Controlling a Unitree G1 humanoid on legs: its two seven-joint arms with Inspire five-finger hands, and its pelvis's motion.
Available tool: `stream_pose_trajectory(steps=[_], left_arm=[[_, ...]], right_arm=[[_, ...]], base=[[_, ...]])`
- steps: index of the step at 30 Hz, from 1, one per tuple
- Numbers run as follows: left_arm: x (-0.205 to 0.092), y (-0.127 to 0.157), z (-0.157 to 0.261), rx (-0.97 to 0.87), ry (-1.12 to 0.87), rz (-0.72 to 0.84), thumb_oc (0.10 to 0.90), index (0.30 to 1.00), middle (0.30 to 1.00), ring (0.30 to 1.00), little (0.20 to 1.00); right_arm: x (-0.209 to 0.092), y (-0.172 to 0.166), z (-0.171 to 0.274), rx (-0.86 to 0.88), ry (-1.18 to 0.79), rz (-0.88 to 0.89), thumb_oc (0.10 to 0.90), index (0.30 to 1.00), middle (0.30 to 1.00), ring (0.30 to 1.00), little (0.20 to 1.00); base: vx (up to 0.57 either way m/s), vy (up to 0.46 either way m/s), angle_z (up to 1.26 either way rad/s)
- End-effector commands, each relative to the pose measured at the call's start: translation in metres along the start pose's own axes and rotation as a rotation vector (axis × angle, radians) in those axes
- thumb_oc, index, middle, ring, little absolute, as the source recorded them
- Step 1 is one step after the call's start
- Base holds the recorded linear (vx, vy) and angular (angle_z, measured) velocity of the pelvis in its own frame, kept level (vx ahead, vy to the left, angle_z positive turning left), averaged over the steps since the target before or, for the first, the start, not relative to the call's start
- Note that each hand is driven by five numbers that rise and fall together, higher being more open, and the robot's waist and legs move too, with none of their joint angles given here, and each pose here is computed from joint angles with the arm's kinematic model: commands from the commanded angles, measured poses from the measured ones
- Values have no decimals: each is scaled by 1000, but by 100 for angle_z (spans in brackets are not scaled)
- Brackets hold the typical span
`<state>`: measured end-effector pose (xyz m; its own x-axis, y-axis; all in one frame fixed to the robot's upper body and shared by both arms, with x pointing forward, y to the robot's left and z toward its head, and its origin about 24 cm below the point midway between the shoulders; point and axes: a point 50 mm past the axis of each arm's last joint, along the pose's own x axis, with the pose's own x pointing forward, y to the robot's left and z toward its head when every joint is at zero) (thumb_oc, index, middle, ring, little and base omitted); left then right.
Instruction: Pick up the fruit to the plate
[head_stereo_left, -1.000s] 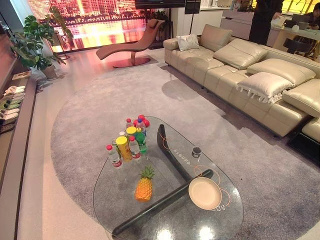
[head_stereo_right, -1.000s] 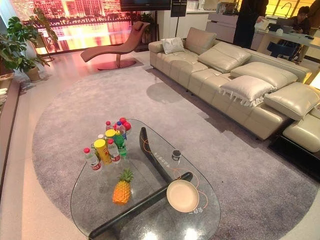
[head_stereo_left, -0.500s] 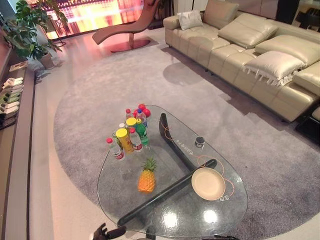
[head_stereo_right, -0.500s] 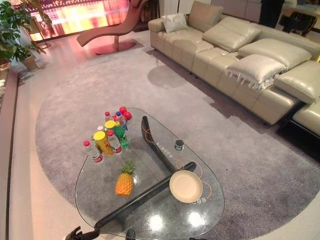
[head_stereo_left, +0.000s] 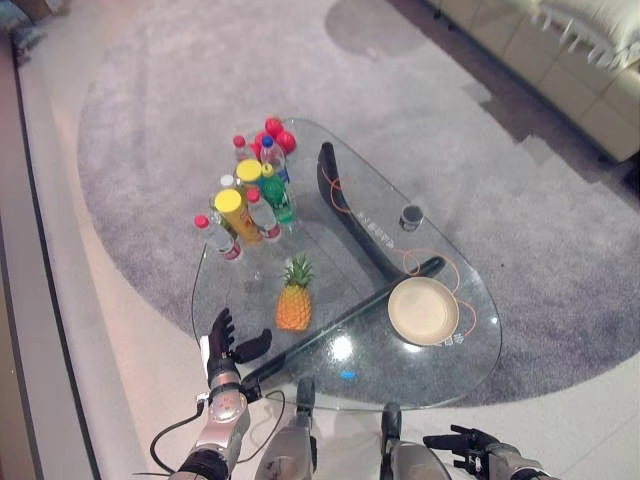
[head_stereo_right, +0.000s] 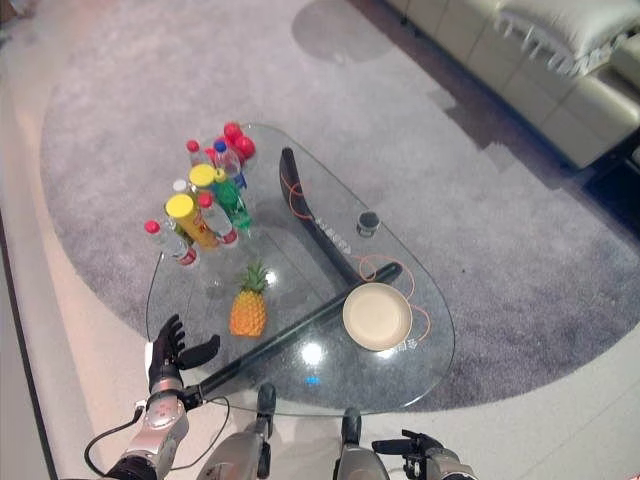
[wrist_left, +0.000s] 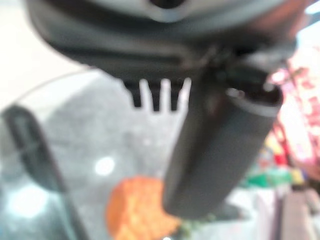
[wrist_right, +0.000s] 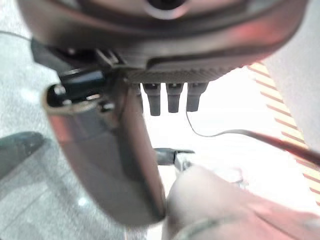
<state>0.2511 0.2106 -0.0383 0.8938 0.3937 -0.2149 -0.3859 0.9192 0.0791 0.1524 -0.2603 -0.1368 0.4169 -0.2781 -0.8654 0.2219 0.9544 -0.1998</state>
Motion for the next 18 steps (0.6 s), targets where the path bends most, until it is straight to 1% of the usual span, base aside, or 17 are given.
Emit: stream_pose_trajectory(steps=[1,3,5,8,11,15,18], left_arm=[[18,-4,60,-147,-194,10,800,900,900,900,900],[18,-9,77,-230,-222,-25,800,900,900,900,900],[15,-14,97,-272,-278,-50,800,900,900,900,900],[12,-18,114,-292,-330,-73,800,900,900,900,900],[4,-22,142,-305,-440,-93,800,900,900,900,900],[-3,-27,159,-320,-496,-139,800,900,900,900,900],[-4,-32,162,-327,-474,-171,800,900,900,900,900]], right_arm=[[-2,-4,2,21,-62,-93,800,900,900,900,900],[-4,-1,10,30,-102,-112,800,900,900,900,900],[-5,4,17,42,-131,-115,800,900,900,900,900],[-6,7,21,48,-148,-114,800,900,900,900,900],[-8,11,29,58,-179,-123,800,900,900,900,900],[-9,13,35,93,-213,-151,800,900,900,900,900],[-11,16,41,104,-232,-149,800,900,900,900,900]], base=[[-59,-13,-7],[-68,-8,-3],[-63,-4,-2],[-23,-6,-1],[-28,-22,2],[-12,-40,4],[-6,-20,5]])
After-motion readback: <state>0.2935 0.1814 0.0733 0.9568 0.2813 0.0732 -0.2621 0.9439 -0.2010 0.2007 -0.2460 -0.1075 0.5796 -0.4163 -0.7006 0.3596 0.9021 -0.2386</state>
